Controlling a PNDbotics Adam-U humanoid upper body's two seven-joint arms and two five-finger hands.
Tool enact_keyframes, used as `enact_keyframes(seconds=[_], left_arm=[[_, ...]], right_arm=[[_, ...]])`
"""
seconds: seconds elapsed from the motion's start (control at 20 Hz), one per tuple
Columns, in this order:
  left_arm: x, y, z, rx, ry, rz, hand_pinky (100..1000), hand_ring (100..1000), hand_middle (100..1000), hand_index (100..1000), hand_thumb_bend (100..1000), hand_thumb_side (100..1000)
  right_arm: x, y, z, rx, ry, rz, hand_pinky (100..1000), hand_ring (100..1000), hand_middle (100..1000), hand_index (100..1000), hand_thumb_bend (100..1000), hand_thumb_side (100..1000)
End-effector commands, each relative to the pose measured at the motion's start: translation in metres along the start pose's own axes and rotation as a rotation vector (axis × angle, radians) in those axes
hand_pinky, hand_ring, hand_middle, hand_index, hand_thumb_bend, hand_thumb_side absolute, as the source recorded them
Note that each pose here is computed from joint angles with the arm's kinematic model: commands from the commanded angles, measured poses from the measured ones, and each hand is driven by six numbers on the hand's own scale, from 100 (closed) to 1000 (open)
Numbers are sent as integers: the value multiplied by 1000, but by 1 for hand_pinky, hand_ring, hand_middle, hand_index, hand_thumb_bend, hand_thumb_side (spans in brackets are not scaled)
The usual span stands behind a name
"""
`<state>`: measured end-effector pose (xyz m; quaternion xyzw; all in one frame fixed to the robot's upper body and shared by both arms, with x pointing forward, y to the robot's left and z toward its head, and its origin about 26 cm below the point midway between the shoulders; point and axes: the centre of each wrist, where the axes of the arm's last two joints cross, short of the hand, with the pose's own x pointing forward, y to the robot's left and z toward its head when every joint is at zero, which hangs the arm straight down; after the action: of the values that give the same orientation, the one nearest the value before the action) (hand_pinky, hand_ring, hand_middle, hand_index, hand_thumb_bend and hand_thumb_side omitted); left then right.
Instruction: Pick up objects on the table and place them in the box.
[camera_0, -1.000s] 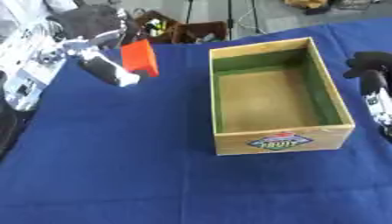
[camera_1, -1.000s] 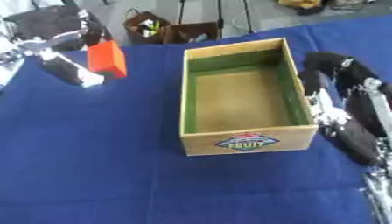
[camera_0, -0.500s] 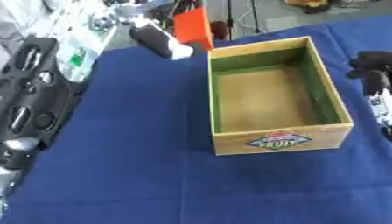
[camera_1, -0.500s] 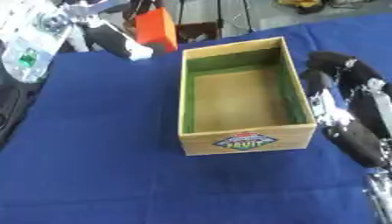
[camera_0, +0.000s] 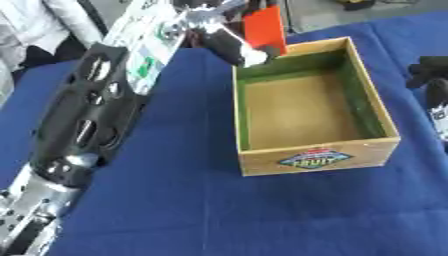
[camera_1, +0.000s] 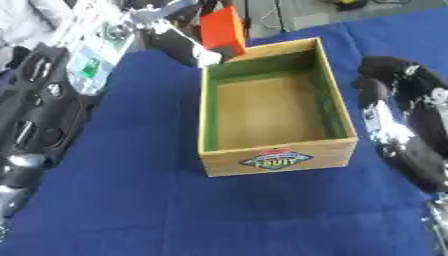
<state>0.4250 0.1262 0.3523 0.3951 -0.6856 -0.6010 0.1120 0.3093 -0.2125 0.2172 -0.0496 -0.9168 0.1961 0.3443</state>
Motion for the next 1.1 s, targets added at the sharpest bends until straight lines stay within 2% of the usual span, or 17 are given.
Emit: enact_keyframes(seconds=[0.05,0.35,0.75,1.1], left_arm=[[12,8,-11,45,-10,-39,192,330,282,464,100,348],[26,-14,-19,29,-20,-70,195,332,282,456,100,349],[36,-51,-27,-19,-21,-34,189,329,279,457,100,358],[44,-71,-31,-52,-45,-30,214,337,285,468,100,365]], right_arm=[[9,-1,-6,-22,-51,-19,987,850,595,806,100,535],[10,0,-8,-43,-64,-29,989,850,593,806,100,532],[11,1,-9,-54,-71,-38,990,846,590,805,100,530],[11,2,-9,-49,-72,-43,991,846,589,806,100,530]])
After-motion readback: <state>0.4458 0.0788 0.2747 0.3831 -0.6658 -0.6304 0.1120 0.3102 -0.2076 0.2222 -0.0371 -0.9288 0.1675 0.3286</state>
